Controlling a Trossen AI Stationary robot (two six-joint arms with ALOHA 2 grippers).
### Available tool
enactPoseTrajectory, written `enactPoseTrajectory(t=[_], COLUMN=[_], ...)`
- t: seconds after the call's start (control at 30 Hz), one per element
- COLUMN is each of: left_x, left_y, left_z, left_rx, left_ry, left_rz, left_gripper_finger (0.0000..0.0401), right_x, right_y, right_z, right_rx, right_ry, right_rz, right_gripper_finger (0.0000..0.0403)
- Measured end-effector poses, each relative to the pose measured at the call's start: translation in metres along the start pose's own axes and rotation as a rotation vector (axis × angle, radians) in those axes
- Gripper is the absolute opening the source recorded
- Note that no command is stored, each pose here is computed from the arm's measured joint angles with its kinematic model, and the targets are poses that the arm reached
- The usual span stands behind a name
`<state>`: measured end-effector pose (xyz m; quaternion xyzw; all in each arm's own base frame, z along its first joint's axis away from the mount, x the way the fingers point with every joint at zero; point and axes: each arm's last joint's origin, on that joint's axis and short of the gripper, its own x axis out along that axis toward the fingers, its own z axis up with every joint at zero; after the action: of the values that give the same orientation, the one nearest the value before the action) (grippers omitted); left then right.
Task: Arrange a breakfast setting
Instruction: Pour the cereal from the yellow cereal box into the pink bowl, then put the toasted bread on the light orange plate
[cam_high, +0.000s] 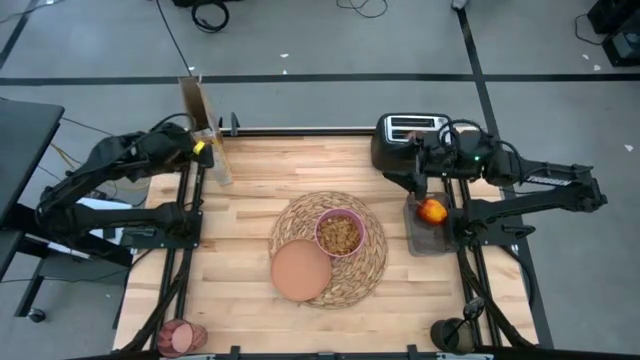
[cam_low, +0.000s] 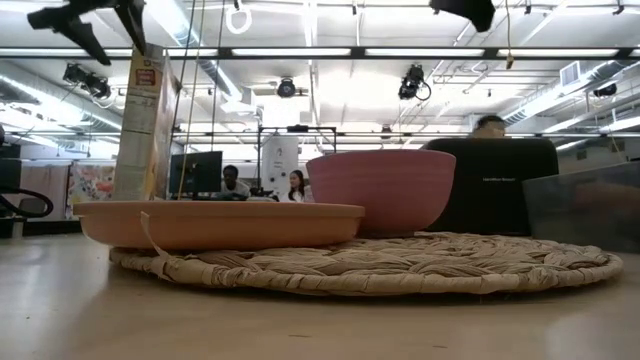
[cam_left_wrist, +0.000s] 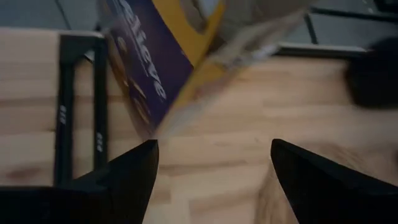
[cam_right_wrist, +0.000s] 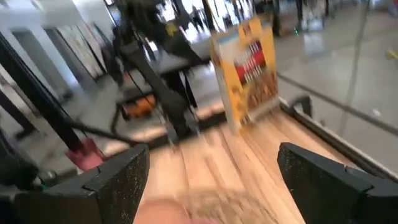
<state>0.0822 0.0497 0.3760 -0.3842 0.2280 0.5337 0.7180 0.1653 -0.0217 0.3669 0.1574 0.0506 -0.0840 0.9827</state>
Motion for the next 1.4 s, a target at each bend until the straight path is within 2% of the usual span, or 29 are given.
enactPoseTrajectory(t=[0.2,0.37,0.5,0.77,0.93,1.07,1.23,1.4], left_x=[-0.025,-0.048,-0.059,-0.071,-0.076,-0.078,-0.082,-0.087], left_y=[-0.003,-0.006,-0.013,-0.042,-0.07,-0.088,-0.102,-0.109], left_z=[0.007,0.014,0.017,0.012,-0.004,-0.022,-0.044,-0.059], left_rx=[-0.003,0.022,0.069,0.171,0.294,0.384,0.472,0.536], left_ry=[0.146,0.198,0.182,0.147,0.126,0.119,0.113,0.076], left_rz=[-0.202,-0.379,-0.507,-0.742,-0.827,-0.842,-0.835,-0.842], left_gripper_finger=[0.0315,0.031,0.0309,0.0309,0.0309,0.0309,0.0309,0.0309], right_x=[-0.015,-0.014,-0.001,0.02,0.03,0.037,0.04,0.042], right_y=[0.0,-0.016,-0.043,-0.12,-0.156,-0.175,-0.186,-0.187], right_z=[0.018,0.033,0.039,0.031,0.023,0.016,0.01,0.008], right_rx=[-0.115,-0.24,-0.313,-0.307,-0.312,-0.351,-0.356,-0.36], right_ry=[0.266,0.523,0.695,1.073,1.242,1.339,1.389,1.403], right_rz=[-0.19,-0.426,-0.537,-0.661,-0.664,-0.647,-0.585,-0.527], right_gripper_finger=[0.0325,0.0284,0.0256,0.0222,0.0207,0.0194,0.0163,0.0112])
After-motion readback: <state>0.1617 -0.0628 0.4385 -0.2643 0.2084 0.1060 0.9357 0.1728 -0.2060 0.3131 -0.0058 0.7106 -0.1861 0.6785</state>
